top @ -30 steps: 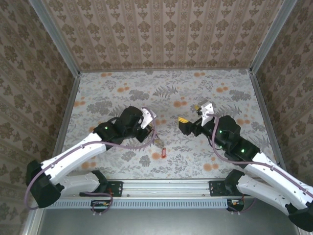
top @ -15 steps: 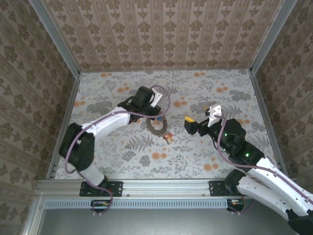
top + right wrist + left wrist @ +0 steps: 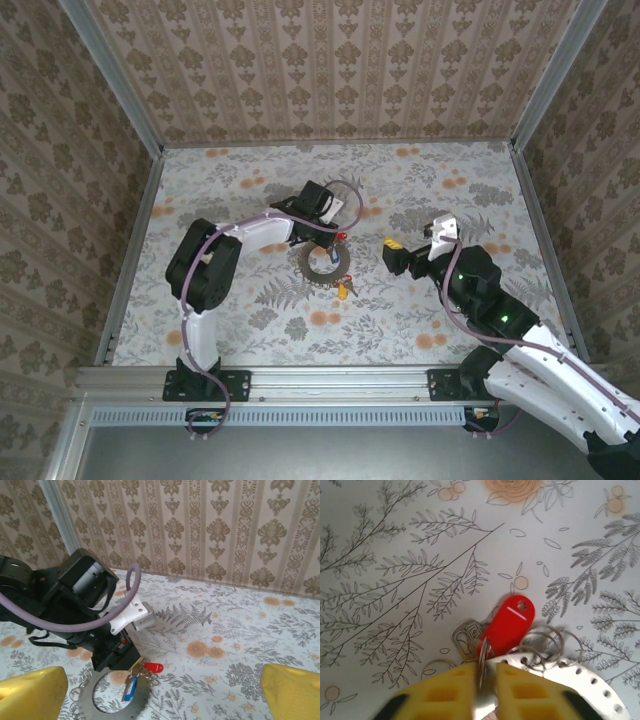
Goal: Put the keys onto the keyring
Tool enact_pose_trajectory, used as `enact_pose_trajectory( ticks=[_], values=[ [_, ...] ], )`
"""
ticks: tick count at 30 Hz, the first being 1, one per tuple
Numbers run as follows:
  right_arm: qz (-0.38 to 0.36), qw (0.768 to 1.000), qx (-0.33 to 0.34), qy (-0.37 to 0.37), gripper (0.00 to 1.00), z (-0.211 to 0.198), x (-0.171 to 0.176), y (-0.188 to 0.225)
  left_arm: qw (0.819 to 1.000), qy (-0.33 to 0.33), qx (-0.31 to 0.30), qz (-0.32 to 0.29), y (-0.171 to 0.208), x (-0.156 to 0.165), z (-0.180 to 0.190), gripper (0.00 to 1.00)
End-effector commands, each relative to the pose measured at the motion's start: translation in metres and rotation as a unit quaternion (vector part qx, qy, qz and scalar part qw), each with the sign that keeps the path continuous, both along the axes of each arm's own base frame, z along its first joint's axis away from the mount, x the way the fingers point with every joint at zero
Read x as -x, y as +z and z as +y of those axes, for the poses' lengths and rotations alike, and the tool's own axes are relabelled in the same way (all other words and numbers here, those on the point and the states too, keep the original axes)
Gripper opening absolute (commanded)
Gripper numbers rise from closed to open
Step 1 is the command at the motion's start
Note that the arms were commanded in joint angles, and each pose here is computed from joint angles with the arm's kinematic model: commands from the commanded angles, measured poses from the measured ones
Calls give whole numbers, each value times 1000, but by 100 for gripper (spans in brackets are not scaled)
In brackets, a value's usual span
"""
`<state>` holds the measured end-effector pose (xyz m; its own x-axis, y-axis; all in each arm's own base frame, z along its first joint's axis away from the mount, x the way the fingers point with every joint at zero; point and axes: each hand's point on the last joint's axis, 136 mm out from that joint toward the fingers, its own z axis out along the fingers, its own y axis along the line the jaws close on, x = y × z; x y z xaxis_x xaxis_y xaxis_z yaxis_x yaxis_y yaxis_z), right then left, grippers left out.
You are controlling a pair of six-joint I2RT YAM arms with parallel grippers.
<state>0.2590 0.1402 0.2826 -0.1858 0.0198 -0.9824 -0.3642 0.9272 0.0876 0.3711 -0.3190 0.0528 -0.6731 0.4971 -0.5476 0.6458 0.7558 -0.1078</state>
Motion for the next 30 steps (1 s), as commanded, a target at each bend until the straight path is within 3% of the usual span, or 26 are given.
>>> enact_pose_trajectory(
  ticks=[1, 4, 5, 9, 10, 15, 18, 20, 23, 27, 30],
  values=[
    [-1, 999, 4, -47, 100, -16, -8, -7, 999, 12, 36, -7, 30, -3, 0, 36],
    [1, 996, 0, -85, 100, -29, -16, -11, 998, 6, 60, -24, 60, 11, 7, 49],
    [1, 995, 0, -103, 100, -35, -19, -13, 997, 4, 71, -31, 72, 19, 10, 62],
    [9, 991, 24, -131, 100, -47, -29, -23, 992, 9, 107, -68, 114, 55, 34, 88],
    [15, 990, 33, -138, 100, -50, -32, -27, 990, 12, 113, -81, 121, 67, 44, 99],
    [36, 983, 54, -169, 100, -67, -46, -54, 976, 68, 99, -182, 142, 97, 109, 100],
    [16, 983, 60, -172, 100, -74, -53, -71, 950, 154, 81, -259, 159, 100, 160, 100],
    [6, 984, 61, -166, 100, -77, -57, -80, 918, 265, 54, -289, 159, 102, 209, 100],
    [12, 982, 72, -172, 100, -85, -64, -92, 895, 293, 43, -332, 155, 106, 238, 100],
    [27, 977, 83, -193, 100, -100, -76, -108, 887, 317, 8, -337, 143, 102, 253, 100],
    [37, 975, 84, -204, 100, -108, -86, -120, 891, 312, -8, -329, 136, 91, 253, 100]
  ],
)
